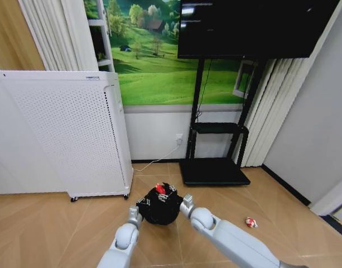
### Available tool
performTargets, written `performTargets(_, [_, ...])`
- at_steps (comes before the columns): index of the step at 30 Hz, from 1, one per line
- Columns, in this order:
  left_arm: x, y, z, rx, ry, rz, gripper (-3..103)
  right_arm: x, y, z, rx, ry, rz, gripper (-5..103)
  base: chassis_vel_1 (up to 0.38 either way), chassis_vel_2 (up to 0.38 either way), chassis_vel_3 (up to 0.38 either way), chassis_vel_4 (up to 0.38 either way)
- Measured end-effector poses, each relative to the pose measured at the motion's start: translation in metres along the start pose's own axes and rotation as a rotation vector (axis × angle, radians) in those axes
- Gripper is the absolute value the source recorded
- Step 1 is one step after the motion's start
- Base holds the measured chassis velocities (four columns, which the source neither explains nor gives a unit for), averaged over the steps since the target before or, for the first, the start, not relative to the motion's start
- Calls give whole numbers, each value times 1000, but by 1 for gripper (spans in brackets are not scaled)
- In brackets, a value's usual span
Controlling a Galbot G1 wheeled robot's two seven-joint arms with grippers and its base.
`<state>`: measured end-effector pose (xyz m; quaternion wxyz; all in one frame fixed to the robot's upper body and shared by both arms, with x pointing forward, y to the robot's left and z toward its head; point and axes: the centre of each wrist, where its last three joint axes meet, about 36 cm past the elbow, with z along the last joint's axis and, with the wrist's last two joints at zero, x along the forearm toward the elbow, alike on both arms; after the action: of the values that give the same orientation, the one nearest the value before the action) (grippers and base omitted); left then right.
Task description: Pick up the trash bin and place the garbage on the floor into it.
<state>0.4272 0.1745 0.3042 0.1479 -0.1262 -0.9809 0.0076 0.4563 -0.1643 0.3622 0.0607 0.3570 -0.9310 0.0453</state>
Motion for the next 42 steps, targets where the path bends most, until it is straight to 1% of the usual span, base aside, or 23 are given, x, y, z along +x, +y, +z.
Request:
performTargets(1, [0,0,0,1,-1,0,7,2,0,0,-1,1,-1,91,0,0,0,0])
performTargets(2, [0,0,-1,1,-3,-1,7,3,1,0,-1,1,0,91,0,0,0,0])
performTargets(4, [0,1,-1,2,-6,-3,7,5,1,1,0,4,4,99,0,0,0,0])
performTargets(9, [4,7,-5,-2,-15,-13,7,8,-3,3,-4,6,31,100,0,0,0,0])
performTargets(12, [15,23,-8,-7,-27,-42,7,14,-19,9,-13,16,91,100,0,0,0,0])
performTargets(13, [15,23,-8,-7,-27,-42,7,14,-19,9,-13,16,91,100,0,0,0,0])
performTargets(16, [37,47,-19,-20,-52,-85,7,27,-45,14,-27,19,185,100,0,0,0,0])
performTargets(17, [37,47,-19,-20,-52,-85,7,27,-45,14,-27,19,185,100,0,0,0,0])
performTargets(19, [51,61,-28,-33,-72,-109,7,36,-58,17,-40,19,238,100,0,0,0,0])
performTargets(20, [83,82,-43,-61,-106,-154,7,54,-76,26,-72,37,372,100,0,0,0,0])
performTargets(21, [96,89,-47,-69,-112,-172,7,60,-82,30,-87,56,438,100,0,0,0,0])
performTargets(22, [96,89,-47,-69,-112,-172,7,60,-82,30,-87,56,438,100,0,0,0,0])
performTargets(24, [115,100,-51,-81,-117,-198,7,71,-88,35,-112,96,543,100,0,0,0,0])
performTargets(25, [115,100,-51,-81,-117,-198,7,71,-88,35,-112,96,543,100,0,0,0,0])
performTargets(27, [133,111,-57,-93,-124,-225,7,81,-94,39,-139,117,636,100,0,0,0,0])
performTargets(28, [133,111,-57,-93,-124,-225,7,81,-94,39,-139,117,636,100,0,0,0,0])
performTargets(30, [147,118,-63,-102,-136,-247,7,89,-104,42,-163,119,719,100,0,0,0,0])
performTargets(31, [147,118,-63,-102,-136,-247,7,89,-104,42,-163,119,719,100,0,0,0,0])
performTargets(33, [156,123,-71,-107,-150,-259,7,98,-118,46,-161,125,782,100,0,0,0,0])
performTargets(37, [162,126,-75,-110,-159,-269,7,109,-131,51,-153,139,837,100,0,0,0,0])
performTargets(39, [167,127,-76,-108,-162,-280,7,124,-141,56,-154,174,908,100,0,0,0,0])
performTargets(40, [167,127,-76,-108,-162,-280,7,124,-141,56,-154,174,908,100,0,0,0,0])
performTargets(42, [170,127,-74,-101,-156,-287,7,136,-139,63,-182,202,945,100,0,0,0,0])
